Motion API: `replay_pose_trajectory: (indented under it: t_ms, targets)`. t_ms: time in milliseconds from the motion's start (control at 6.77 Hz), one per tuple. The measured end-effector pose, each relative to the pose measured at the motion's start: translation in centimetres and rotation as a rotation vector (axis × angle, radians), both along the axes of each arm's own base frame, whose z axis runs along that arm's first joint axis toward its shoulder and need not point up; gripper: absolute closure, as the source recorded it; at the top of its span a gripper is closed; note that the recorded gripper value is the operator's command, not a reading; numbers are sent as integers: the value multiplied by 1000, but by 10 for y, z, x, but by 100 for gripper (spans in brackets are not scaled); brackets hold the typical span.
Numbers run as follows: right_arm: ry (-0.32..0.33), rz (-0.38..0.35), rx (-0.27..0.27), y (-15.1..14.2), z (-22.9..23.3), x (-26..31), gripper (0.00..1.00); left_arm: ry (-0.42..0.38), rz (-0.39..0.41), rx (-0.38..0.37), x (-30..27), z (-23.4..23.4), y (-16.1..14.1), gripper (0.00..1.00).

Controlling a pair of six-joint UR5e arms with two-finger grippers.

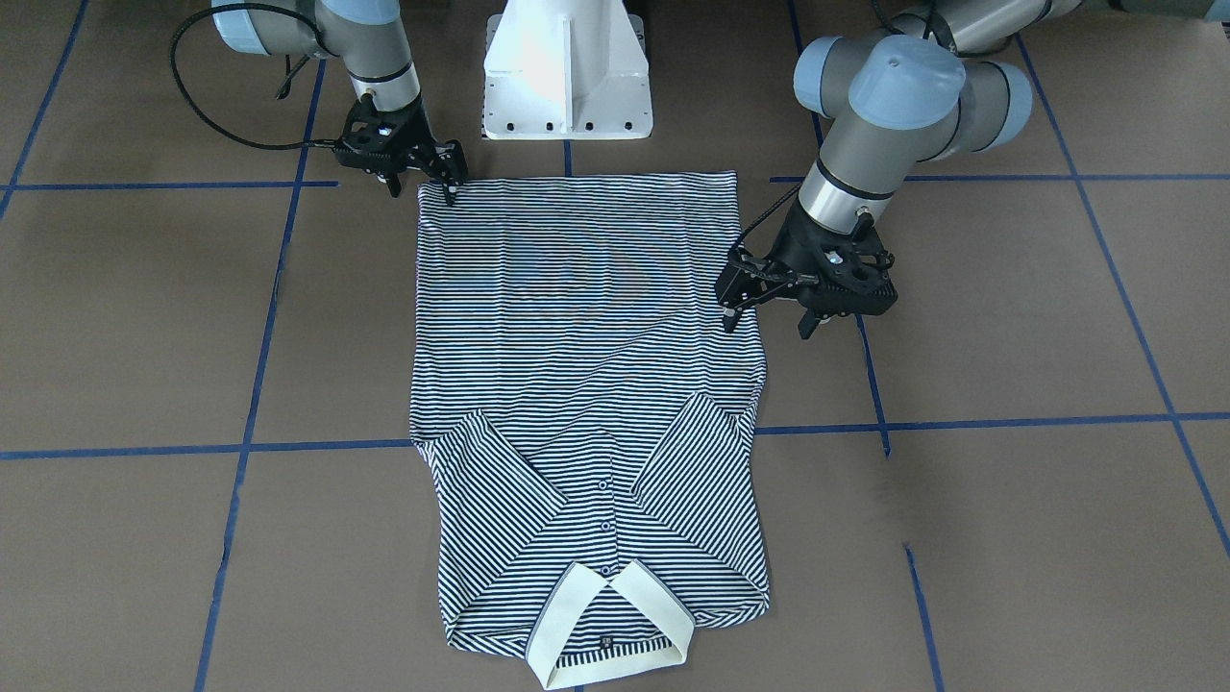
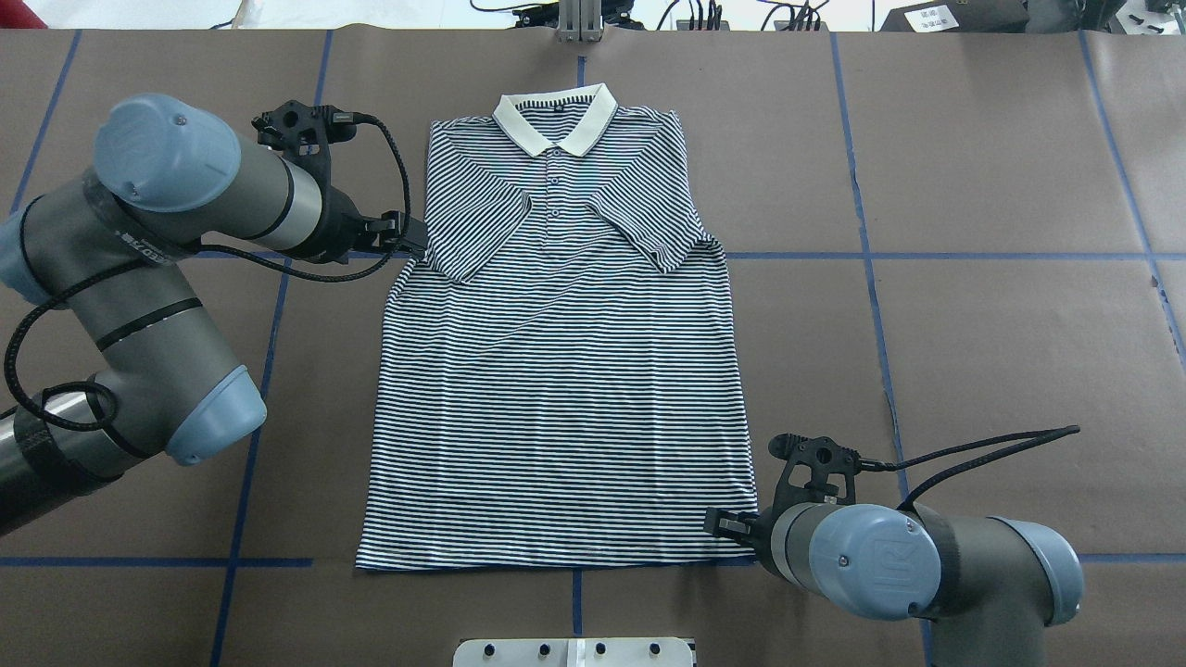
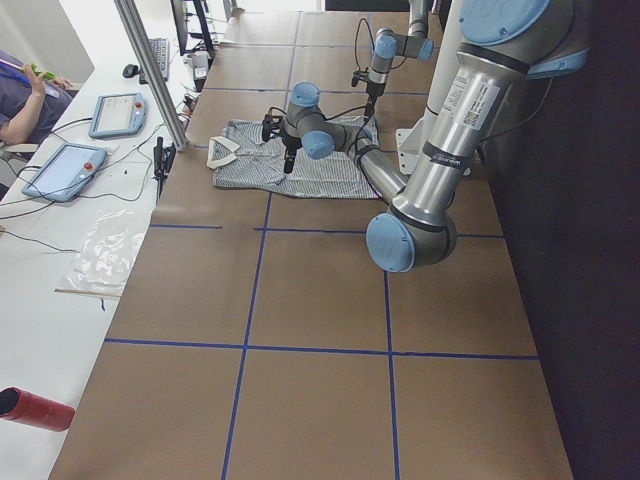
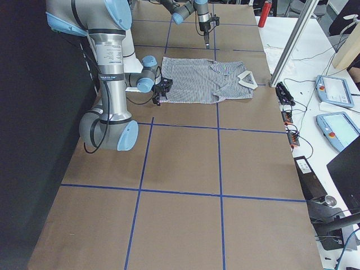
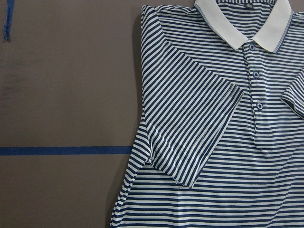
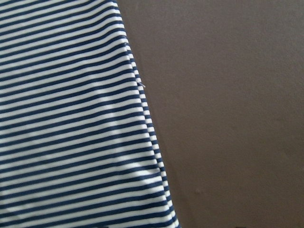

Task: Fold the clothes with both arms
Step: 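Move the right gripper to the hem corner while the left gripper lowers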

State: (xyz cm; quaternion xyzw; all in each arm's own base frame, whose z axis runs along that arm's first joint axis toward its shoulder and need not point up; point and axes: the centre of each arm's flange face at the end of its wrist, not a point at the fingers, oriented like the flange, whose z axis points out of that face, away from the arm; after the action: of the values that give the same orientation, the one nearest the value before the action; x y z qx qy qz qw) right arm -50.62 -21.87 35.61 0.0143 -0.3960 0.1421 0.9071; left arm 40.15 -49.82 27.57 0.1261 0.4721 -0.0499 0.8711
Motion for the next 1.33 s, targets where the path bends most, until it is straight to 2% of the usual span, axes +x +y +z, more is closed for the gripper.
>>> replay_pose_trajectory:
  t_ms: [148, 739, 1329]
  targets:
    - [-2, -12, -12, 2, 0, 0, 100, 2, 1, 0, 0, -1, 0, 0]
    - [-9, -54, -55, 7, -4, 3, 100, 6, -1, -3, 1, -3, 1, 0]
    - [-20, -42, -57, 1, -13, 8, 100, 9, -3, -5, 1, -4, 1, 0]
